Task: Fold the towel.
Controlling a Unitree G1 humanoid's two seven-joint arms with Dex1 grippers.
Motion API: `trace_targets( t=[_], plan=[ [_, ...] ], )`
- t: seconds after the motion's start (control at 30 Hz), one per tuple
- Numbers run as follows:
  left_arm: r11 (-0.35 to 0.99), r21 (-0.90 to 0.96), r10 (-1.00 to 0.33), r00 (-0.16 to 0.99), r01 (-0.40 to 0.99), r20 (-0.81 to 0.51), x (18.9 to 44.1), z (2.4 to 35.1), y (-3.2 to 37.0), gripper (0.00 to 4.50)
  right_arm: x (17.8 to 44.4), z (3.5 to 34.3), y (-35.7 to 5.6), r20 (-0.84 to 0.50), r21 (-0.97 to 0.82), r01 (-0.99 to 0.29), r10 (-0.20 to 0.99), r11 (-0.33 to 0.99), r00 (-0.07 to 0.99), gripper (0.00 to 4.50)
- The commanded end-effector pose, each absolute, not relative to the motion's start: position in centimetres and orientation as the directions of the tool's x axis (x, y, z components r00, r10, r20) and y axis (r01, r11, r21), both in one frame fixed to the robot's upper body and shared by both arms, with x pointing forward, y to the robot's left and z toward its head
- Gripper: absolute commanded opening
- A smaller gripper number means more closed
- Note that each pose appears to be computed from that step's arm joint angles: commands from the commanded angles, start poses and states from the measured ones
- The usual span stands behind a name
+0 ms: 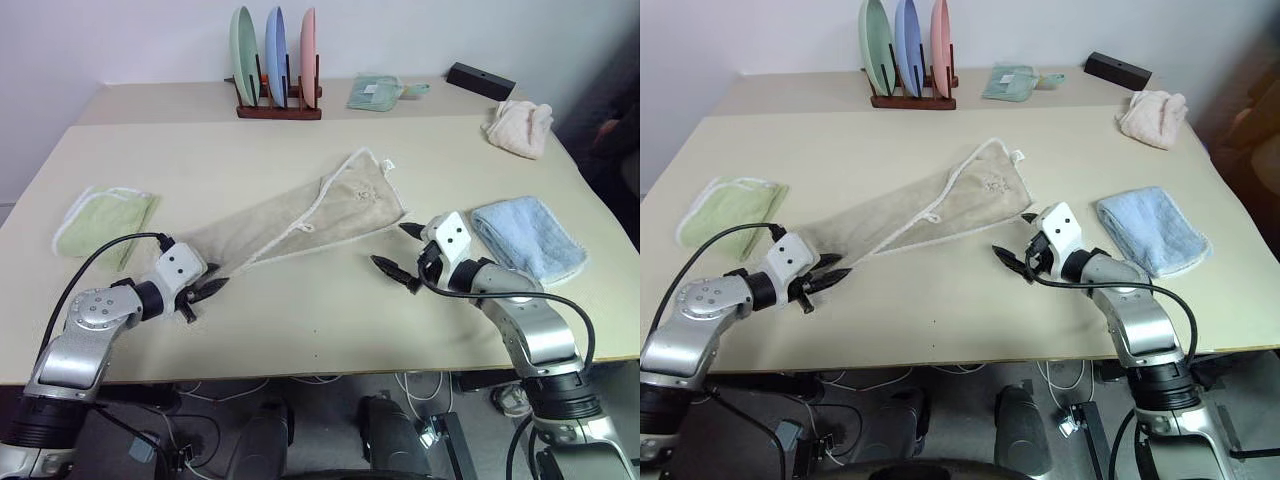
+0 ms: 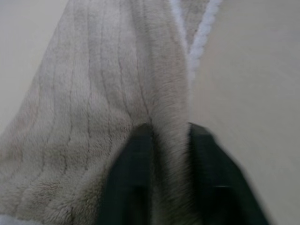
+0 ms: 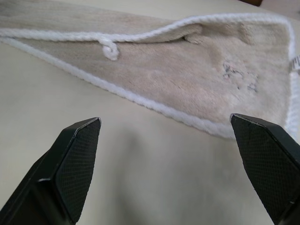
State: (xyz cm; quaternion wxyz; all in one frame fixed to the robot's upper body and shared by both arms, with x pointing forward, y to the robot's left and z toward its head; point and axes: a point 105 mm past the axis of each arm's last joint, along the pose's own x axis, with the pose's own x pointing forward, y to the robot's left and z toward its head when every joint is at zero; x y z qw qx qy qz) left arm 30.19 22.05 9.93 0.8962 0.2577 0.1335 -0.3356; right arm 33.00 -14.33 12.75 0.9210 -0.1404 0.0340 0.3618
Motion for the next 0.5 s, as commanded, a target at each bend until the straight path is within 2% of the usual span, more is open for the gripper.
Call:
trace_targets(
  t=[0.03,0.07,0.3,0.5],
  plan=[
    [0.652,0.432,-0.504,0.781,0.624,-0.369,30.4,11.7,22.1,2.94,33.1,13.8,-14.0,-0.125,-0.256,-0.677,0.671,0.690,0.731,4.50],
    [0.651,0.441,-0.492,0.786,0.618,-0.374,30.1,11.6,22.3,3.39,33.1,13.7,-14.0,-0.128,-0.255,-0.681,0.674,0.687,0.728,4.50],
    [0.663,0.421,-0.449,0.779,0.619,-0.437,27.6,10.6,23.4,3.39,33.1,13.7,-13.9,-0.142,-0.254,-0.695,0.685,0.673,0.715,4.50],
    [0.671,0.457,-0.387,0.802,0.584,-0.455,27.7,10.1,24.5,3.39,33.3,13.7,-13.5,-0.144,-0.255,-0.709,0.699,0.658,0.701,4.50]
  ],
)
